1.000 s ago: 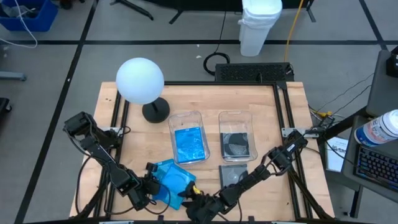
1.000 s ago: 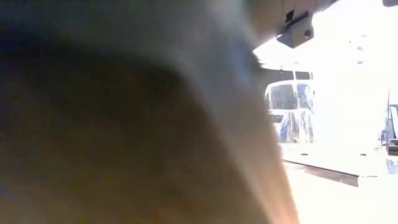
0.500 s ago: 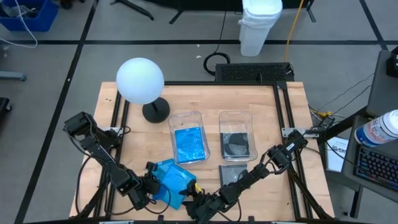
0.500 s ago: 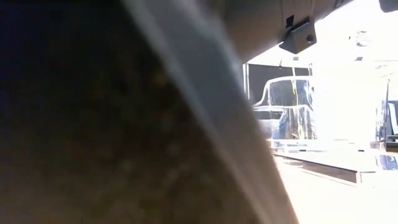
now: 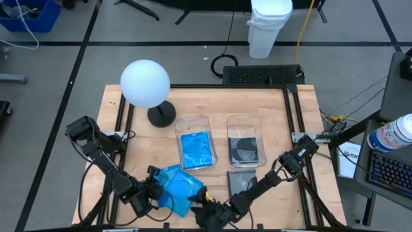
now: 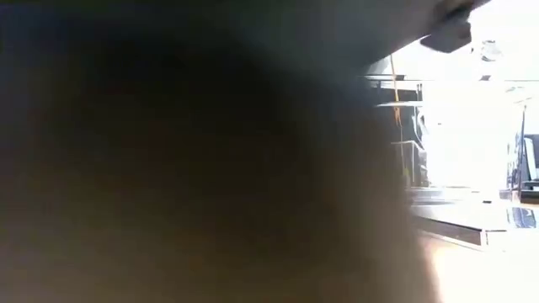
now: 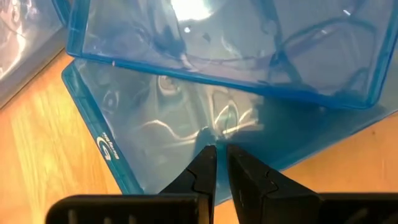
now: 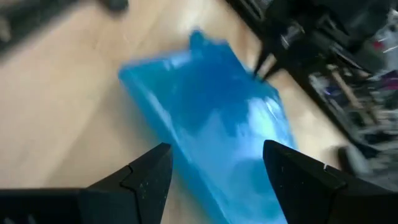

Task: Pick & place jewel cases by type
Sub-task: Put the blue CD case into the left transparent bin

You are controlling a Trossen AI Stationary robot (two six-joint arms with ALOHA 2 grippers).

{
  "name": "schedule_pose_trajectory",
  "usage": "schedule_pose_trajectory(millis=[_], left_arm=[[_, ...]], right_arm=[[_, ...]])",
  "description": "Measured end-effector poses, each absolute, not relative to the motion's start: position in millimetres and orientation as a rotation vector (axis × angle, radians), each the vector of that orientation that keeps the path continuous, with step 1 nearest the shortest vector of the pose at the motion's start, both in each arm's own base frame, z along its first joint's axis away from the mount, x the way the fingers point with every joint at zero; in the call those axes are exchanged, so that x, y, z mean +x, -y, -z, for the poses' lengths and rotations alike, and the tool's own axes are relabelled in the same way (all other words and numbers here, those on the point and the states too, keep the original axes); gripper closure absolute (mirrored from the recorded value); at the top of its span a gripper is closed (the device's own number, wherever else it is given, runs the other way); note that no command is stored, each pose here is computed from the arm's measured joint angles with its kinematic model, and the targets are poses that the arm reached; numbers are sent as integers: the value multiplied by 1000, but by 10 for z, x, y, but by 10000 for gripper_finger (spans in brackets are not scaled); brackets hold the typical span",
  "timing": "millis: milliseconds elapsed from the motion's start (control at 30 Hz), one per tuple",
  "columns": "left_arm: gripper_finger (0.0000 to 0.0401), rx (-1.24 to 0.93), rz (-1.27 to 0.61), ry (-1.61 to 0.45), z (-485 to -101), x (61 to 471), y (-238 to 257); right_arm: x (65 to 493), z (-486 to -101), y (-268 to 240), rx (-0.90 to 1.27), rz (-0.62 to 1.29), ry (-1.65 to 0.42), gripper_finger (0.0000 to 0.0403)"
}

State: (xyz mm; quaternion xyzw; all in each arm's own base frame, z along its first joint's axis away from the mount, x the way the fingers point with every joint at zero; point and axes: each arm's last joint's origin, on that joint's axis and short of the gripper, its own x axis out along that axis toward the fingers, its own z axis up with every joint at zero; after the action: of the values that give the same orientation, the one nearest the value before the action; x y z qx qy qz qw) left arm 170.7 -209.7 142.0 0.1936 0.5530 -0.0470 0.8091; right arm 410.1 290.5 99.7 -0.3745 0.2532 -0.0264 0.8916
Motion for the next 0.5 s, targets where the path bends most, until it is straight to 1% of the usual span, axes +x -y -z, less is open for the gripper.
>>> schedule_pose_trajectory(millis=[100, 133, 200, 300, 433, 500], left_arm=[[355, 419, 100, -1173, -1423, 1697, 2106], [355, 421, 99, -1171, -1424, 1693, 2109], [355, 427, 96, -1165, -1426, 1689, 2111], [355, 442, 100, -1156, -1427, 1677, 2120], [355, 495, 117, -1138, -1430, 1653, 2136], [355, 503, 124, -1137, -1430, 1642, 2144]], right_arm=[[3989, -1182, -2961, -841, 97, -526, 163], [3959, -1271, -2979, -821, 105, -515, 163], [3915, -1533, -2994, -707, 121, -475, 163], [3881, -1850, -2901, -414, 106, -483, 163], [3889, -2032, -2597, 42, 109, -636, 163], [3894, -2112, -2461, 232, 114, -717, 163]])
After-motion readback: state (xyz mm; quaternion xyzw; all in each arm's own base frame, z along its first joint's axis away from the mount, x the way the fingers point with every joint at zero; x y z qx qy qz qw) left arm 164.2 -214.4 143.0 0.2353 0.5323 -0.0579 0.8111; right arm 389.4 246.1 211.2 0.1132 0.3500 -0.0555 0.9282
